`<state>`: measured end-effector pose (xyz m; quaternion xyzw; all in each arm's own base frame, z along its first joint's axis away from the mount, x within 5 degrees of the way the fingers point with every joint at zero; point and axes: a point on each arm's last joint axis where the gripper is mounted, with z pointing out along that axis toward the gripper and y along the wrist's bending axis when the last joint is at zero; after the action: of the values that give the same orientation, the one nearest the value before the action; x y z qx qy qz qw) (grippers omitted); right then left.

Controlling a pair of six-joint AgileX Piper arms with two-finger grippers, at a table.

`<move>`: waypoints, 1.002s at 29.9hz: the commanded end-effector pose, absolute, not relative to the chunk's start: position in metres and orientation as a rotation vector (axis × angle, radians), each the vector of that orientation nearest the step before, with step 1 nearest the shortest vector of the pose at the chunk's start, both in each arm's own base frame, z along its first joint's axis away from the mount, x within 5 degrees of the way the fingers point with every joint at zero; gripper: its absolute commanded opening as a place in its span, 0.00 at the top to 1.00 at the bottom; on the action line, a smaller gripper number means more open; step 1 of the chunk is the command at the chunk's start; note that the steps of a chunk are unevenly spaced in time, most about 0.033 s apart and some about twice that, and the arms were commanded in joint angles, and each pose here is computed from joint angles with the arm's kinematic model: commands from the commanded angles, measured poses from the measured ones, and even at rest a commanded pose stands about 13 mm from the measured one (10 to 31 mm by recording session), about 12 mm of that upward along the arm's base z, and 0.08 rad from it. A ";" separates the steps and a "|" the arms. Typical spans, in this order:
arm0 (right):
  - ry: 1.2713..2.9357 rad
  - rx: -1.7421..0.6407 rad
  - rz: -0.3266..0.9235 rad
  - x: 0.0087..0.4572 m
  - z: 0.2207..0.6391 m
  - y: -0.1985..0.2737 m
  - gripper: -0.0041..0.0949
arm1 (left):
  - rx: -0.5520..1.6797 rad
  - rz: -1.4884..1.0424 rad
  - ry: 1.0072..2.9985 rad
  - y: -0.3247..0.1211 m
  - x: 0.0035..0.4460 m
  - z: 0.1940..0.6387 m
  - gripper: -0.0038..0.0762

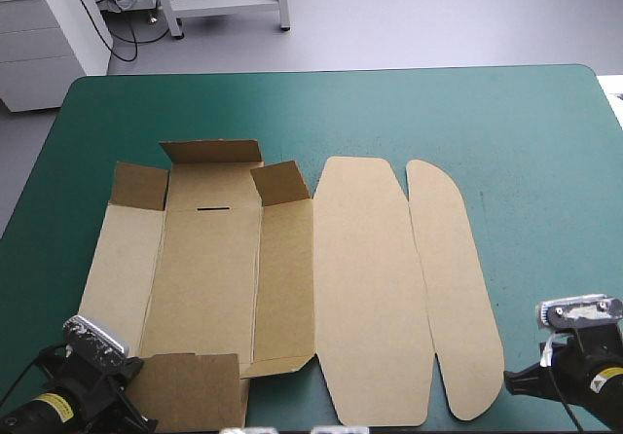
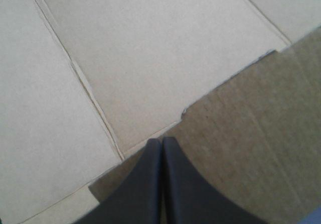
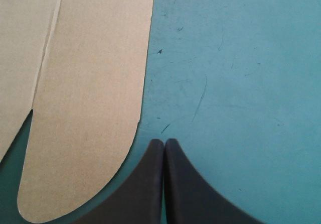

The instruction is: Fold the box

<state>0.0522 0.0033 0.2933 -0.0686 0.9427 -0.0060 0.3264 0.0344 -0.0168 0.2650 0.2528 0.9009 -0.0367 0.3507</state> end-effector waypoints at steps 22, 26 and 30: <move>2.303 -0.171 -0.027 0.049 0.301 0.004 0.98 | 0.558 -0.157 2.337 -0.025 0.061 0.325 0.96; 2.302 -0.170 -0.027 0.050 0.301 0.004 0.98 | 0.453 -0.126 2.340 -0.028 0.091 0.325 0.96; 2.295 -0.169 -0.028 0.050 0.300 0.004 0.98 | 0.419 -0.128 2.355 -0.035 0.121 0.318 0.96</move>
<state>0.0453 0.0045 0.2897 -0.0686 0.9256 -0.0068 0.3721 0.0982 -0.0297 0.3104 0.1787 0.9254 -0.0465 0.3310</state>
